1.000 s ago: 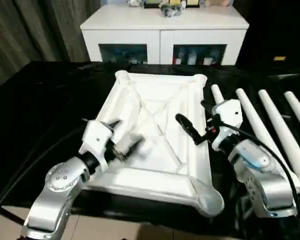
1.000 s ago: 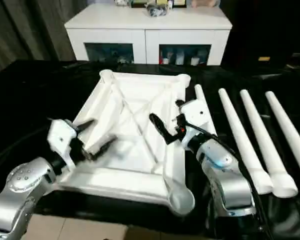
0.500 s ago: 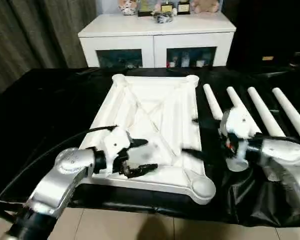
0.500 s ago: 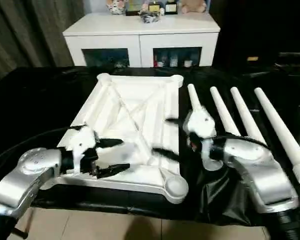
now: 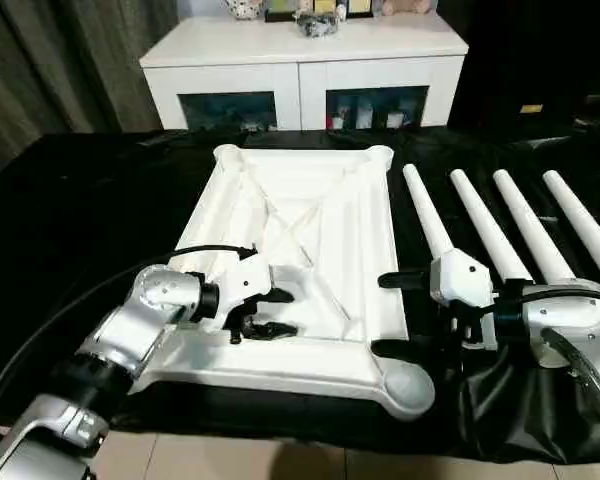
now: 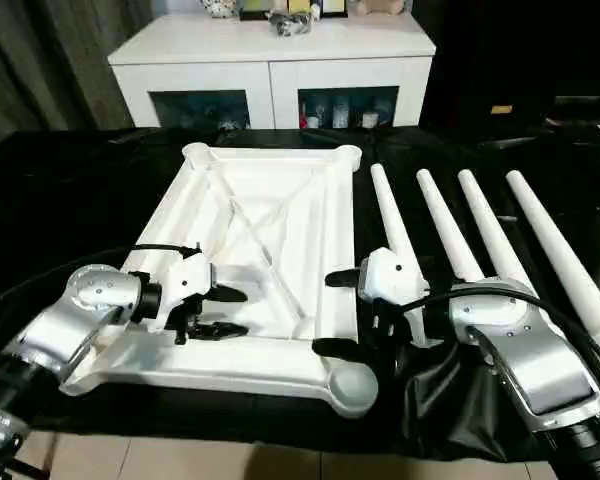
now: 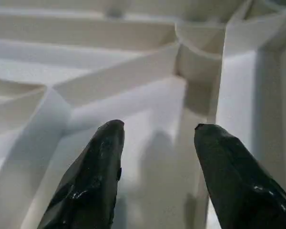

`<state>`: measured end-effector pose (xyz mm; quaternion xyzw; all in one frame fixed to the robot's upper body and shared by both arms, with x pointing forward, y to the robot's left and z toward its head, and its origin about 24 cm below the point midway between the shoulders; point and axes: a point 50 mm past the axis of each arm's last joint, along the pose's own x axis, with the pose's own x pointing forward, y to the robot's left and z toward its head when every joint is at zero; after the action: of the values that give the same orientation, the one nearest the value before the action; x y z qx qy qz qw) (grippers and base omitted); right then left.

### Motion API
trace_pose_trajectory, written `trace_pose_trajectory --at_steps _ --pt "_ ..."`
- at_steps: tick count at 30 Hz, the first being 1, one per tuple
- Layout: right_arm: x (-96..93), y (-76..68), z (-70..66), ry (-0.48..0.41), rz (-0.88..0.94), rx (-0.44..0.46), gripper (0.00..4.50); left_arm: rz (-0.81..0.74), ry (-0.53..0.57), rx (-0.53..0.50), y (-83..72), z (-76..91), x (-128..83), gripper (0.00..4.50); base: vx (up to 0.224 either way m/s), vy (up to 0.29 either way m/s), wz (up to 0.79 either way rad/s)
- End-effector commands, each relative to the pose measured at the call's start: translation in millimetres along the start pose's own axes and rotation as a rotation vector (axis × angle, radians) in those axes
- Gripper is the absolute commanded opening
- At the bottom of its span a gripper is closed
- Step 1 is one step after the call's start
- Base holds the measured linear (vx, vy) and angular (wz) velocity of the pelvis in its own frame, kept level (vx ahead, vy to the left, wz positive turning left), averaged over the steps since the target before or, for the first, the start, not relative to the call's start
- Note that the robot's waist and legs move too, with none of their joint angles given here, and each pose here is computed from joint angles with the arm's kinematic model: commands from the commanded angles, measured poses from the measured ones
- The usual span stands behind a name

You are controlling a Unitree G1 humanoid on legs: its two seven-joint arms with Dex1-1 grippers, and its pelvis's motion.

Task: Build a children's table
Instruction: Move to table

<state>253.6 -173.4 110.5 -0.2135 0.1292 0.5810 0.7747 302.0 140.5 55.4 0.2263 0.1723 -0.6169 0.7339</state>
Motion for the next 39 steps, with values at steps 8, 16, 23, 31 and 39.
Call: trace_pose_trajectory --at_steps 8,16,23,31,39 --pt "-1.2 4.0 3.8 0.027 0.033 -0.027 4.5 -0.112 0.037 -0.007 2.4 -3.6 -2.6 1.87 0.0 0.0 0.0" --pt "-0.8 5.9 2.9 0.037 0.043 -0.027 4.5 -0.168 -0.01 -0.015 -1.0 4.2 2.0 1.21 0.0 0.0 0.0" --pt "1.4 8.3 2.6 0.042 0.047 -0.03 4.5 -0.186 0.052 0.028 -7.9 -6.0 7.7 0.69 0.0 0.0 0.0" --pt "3.1 8.8 2.4 0.049 0.051 -0.037 4.5 -0.148 0.121 0.079 -6.1 -14.5 6.7 0.07 0.0 0.0 0.0" --pt "8.8 7.8 5.4 0.013 0.0 -0.032 4.5 0.031 0.024 -0.026 -0.6 -14.7 -5.2 0.07 0.0 0.0 0.0"
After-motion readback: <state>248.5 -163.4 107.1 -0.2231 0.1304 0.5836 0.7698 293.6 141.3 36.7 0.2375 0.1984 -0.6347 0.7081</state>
